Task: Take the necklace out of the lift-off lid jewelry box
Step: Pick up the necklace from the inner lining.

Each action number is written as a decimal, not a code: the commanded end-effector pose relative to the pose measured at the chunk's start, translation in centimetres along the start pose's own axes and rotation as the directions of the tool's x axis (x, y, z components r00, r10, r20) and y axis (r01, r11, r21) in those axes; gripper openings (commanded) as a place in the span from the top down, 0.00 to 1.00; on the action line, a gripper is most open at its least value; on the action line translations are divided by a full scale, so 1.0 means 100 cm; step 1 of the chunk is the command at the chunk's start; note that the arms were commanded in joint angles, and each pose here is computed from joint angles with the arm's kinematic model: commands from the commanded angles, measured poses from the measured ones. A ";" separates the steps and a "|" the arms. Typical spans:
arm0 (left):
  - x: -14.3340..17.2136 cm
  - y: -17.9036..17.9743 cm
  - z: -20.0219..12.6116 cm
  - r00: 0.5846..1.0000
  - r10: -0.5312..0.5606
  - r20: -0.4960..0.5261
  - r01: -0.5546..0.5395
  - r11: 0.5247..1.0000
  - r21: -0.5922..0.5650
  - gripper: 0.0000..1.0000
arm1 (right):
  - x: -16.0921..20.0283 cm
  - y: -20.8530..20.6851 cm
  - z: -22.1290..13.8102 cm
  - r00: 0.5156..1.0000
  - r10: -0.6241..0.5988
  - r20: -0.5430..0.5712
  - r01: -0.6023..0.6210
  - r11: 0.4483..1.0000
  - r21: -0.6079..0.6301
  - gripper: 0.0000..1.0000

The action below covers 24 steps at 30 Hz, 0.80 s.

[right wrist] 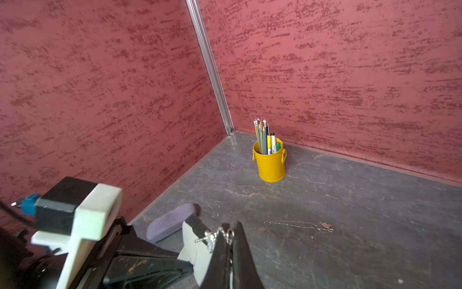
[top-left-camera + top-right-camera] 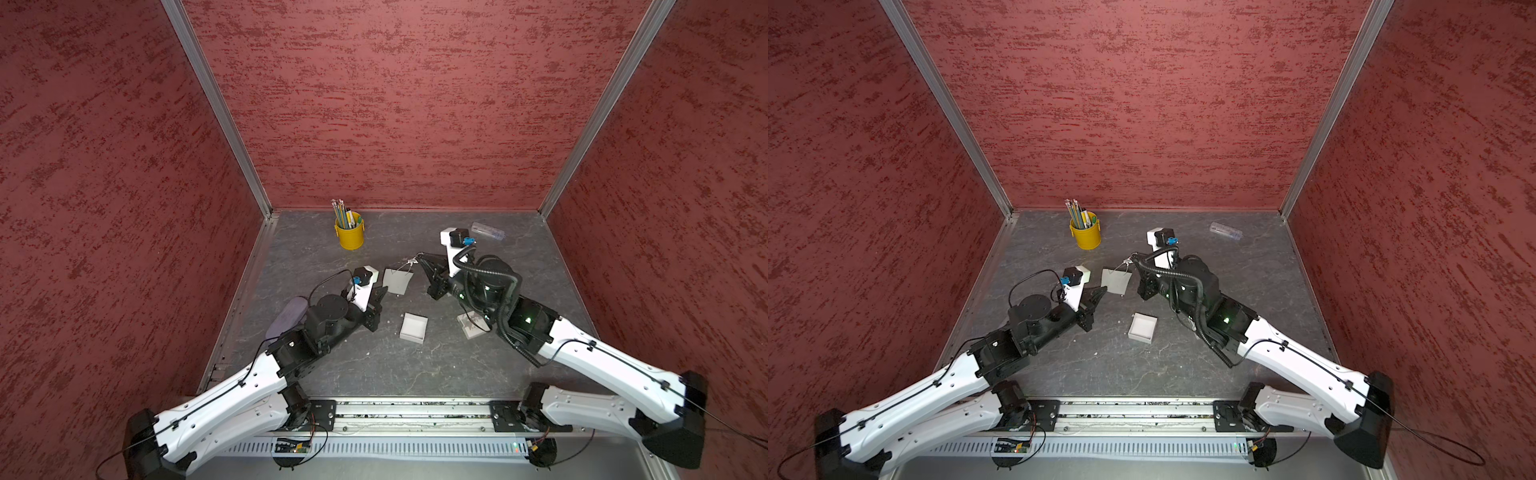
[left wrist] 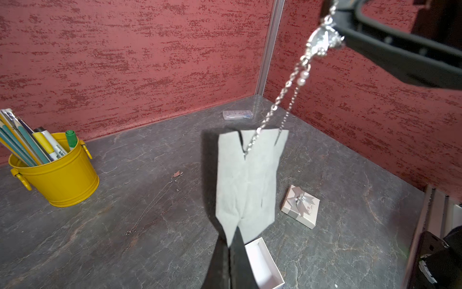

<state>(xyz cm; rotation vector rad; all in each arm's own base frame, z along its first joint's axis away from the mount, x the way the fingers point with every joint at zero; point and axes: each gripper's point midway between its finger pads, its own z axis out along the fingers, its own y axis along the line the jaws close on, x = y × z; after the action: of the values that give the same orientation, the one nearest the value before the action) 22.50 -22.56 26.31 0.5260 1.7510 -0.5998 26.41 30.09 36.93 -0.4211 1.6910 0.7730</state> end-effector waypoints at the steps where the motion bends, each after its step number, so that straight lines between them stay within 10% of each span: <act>1: 0.016 -0.008 -0.007 0.999 0.012 -0.048 -0.009 0.998 0.060 1.00 | -0.007 -0.015 0.013 0.998 -0.040 -0.049 0.044 0.995 0.094 1.00; 24: 0.024 -0.003 -0.065 1.000 0.019 0.011 -0.020 0.994 0.104 1.00 | 0.044 -0.142 0.098 0.943 0.213 -0.255 -0.129 0.942 0.309 1.00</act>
<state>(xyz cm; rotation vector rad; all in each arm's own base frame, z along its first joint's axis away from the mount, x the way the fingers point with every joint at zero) 17.41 -18.74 26.42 0.5691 1.6780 -0.6924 39.98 27.71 25.89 -0.2226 2.1392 0.5811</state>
